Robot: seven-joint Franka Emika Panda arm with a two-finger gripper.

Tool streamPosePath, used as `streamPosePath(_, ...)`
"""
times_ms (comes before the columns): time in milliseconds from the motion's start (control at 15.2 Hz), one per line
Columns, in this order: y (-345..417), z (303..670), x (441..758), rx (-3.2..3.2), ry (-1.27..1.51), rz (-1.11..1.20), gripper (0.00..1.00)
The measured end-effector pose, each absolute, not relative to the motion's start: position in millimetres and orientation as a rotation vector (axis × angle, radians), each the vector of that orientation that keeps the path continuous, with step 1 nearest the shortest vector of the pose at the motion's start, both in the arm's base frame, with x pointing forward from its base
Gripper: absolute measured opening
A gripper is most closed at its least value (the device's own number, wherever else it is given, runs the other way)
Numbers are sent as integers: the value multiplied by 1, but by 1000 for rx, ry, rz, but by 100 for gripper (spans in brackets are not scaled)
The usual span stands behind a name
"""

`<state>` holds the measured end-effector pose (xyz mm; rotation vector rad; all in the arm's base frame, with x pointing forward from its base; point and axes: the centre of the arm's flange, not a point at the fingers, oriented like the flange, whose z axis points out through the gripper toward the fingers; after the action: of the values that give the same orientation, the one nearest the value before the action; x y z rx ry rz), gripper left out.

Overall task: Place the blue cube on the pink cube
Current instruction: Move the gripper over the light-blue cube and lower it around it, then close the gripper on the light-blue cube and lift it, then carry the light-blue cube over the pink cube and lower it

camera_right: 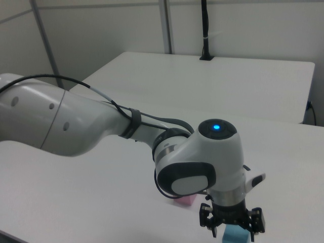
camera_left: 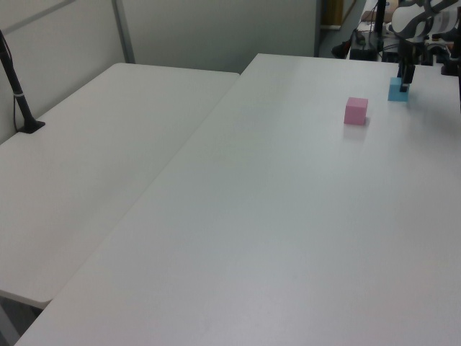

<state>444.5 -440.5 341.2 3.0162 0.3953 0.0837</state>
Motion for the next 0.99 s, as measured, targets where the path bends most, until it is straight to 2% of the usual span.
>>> streamPosePath(198, -443, 334, 447, 3010, 360, 118, 95)
streamPosePath(263, -443, 333, 447, 3012, 353, 122, 89)
streamPosePath(395, -443, 332, 447, 3020, 340, 127, 67)
streamPosePath(461, -443, 334, 447, 3028, 337, 125, 58)
streamPosePath(659, -437, 353, 450, 3099, 346, 110, 58)
streamPosePath(988, -418, 430, 452, 3212, 285, 153, 58)
